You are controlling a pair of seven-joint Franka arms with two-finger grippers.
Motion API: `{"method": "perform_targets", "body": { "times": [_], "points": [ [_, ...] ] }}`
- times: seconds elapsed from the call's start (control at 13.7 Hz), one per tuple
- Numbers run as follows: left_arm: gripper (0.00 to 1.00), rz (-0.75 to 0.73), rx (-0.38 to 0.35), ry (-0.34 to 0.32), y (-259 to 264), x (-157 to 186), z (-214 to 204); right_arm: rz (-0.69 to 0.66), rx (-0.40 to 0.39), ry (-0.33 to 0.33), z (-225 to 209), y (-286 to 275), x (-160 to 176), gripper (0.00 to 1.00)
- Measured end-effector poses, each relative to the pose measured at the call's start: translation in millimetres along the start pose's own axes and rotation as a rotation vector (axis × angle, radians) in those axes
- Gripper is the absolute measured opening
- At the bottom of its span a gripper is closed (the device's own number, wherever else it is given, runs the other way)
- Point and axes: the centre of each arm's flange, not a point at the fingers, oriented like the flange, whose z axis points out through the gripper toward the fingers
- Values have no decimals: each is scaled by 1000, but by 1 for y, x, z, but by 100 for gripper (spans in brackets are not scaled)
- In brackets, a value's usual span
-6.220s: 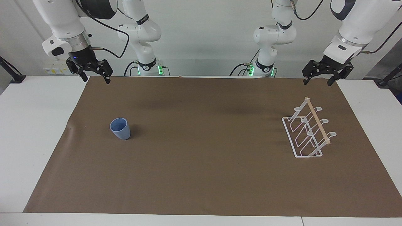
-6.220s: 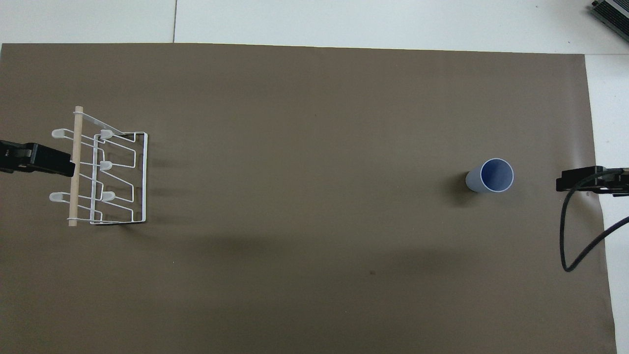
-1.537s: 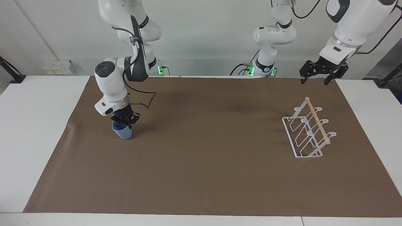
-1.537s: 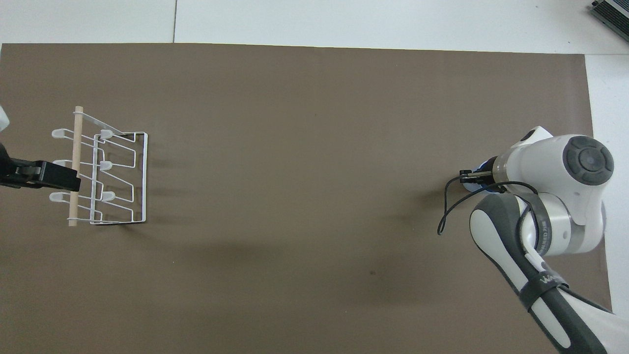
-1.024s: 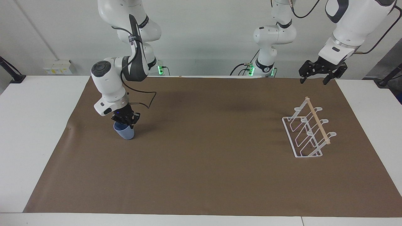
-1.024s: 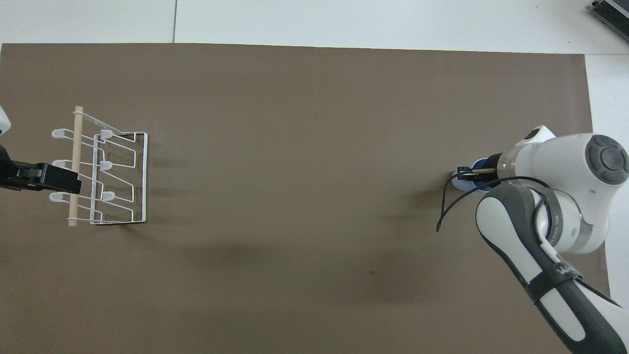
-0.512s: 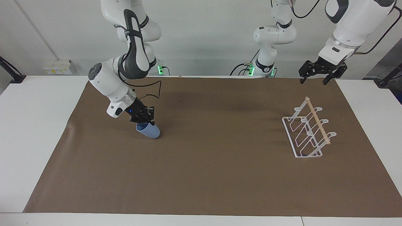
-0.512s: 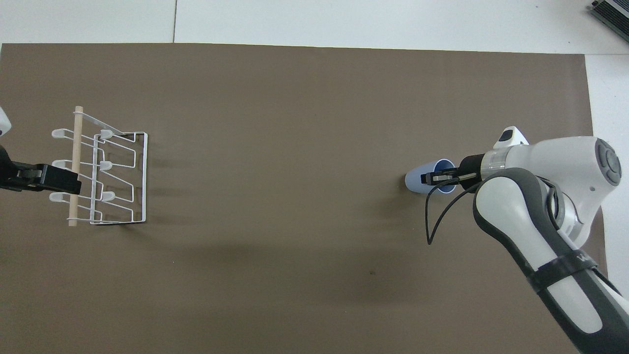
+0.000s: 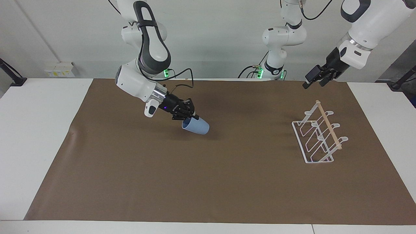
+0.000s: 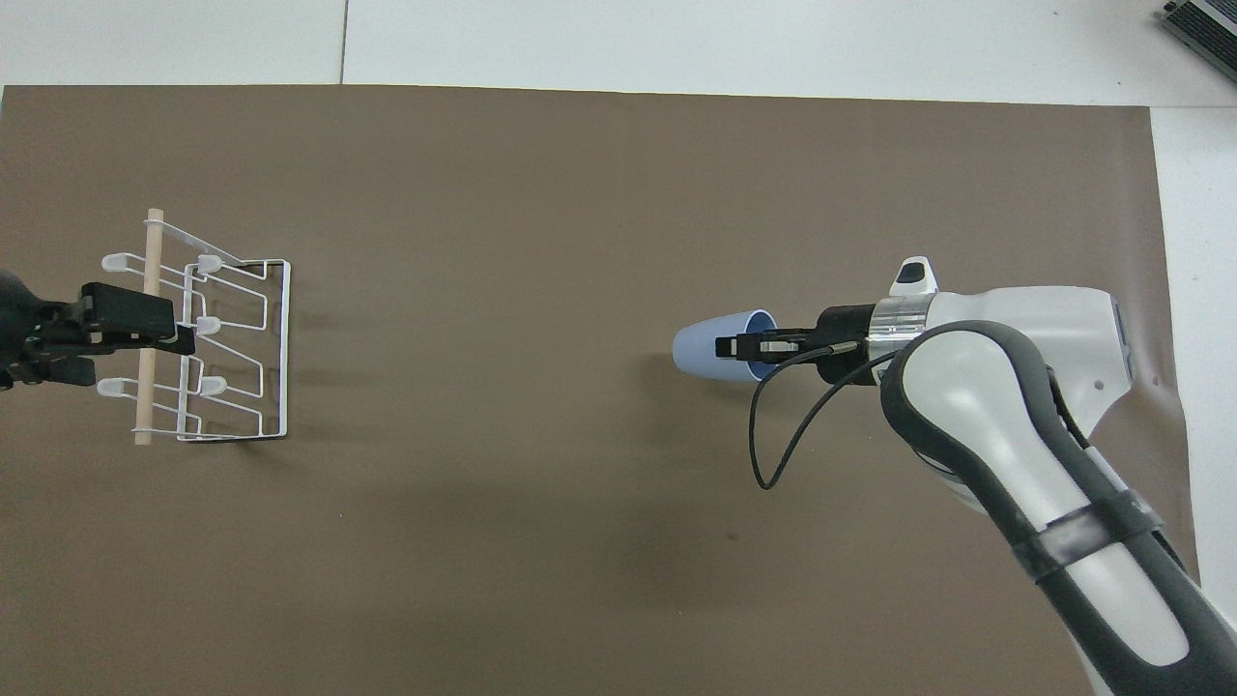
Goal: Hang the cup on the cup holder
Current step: 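Lift the cup with the right gripper while the left gripper rises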
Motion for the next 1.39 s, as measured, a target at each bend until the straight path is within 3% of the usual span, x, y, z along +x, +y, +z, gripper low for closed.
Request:
{"method": "perform_targets", "body": {
  "times": [0.44,0.73,1.02,1.39],
  "points": [
    [100,-623,-223,-110,13,-8,9,52,264,77,14,-85,8,6],
    [100,-945,-401,-244,12,-18,25,67,343,92,18,-131,7,6],
    [100,-1015,-502,-328,18,-28,24,71,367,136,31,-171,-3,6],
    [100,-1024,-519,-359,31,-35,26,96,429,173,42,-212,-17,6]
  ]
}}
